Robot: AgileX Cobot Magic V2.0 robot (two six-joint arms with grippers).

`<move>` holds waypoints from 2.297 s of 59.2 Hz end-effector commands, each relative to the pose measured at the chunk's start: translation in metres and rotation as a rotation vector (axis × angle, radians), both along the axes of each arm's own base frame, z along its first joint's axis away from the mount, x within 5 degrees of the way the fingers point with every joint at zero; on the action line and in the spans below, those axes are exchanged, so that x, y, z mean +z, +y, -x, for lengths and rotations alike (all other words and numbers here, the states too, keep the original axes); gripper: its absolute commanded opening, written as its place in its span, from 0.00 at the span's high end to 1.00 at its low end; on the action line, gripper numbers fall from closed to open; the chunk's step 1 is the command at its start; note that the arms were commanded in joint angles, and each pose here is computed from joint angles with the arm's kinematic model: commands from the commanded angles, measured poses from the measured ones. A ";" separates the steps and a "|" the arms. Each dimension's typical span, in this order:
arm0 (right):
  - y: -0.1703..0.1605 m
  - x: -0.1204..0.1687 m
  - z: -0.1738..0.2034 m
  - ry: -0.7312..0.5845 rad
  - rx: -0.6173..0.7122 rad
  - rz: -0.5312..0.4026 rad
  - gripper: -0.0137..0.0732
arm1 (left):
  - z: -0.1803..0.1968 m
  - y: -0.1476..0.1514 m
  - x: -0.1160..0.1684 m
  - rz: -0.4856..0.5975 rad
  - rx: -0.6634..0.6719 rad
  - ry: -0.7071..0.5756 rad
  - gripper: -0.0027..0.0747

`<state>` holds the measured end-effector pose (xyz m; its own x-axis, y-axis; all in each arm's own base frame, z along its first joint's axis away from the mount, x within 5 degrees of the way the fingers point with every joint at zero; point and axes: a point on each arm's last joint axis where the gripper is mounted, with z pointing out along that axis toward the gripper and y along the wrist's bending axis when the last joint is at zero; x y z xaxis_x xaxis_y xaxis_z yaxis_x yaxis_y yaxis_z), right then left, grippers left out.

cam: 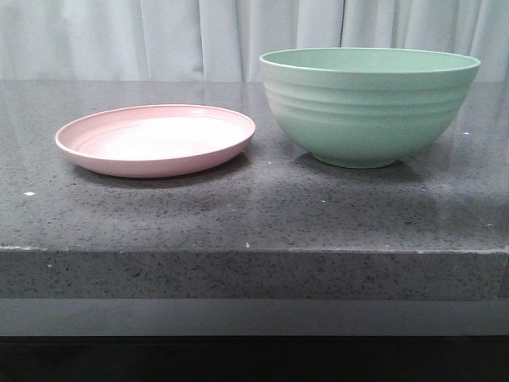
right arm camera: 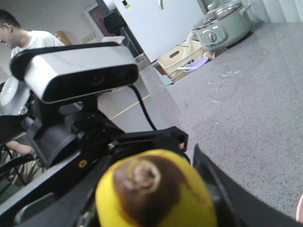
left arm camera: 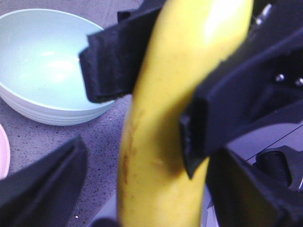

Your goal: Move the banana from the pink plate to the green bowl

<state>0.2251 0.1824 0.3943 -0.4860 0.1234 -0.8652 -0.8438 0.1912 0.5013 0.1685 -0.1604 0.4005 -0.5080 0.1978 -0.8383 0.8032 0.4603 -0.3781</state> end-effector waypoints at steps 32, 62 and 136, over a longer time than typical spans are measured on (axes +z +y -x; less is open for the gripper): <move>-0.012 0.011 -0.015 -0.093 -0.268 0.088 0.58 | 0.003 0.003 0.017 0.070 0.031 -0.043 0.21; -0.074 0.045 -0.043 -0.081 -0.524 0.364 0.58 | 0.003 0.003 0.017 0.071 0.033 -0.044 0.21; -0.097 -0.011 -0.179 0.292 -0.451 0.489 0.34 | 0.003 0.003 0.017 0.071 0.033 -0.044 0.21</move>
<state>0.4145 0.0882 0.3455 -0.7717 -0.0555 -0.6335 -0.4454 0.7582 0.4762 0.1694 -0.1598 0.4001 -0.5019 0.2008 -0.8413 0.8035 0.4684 -0.3675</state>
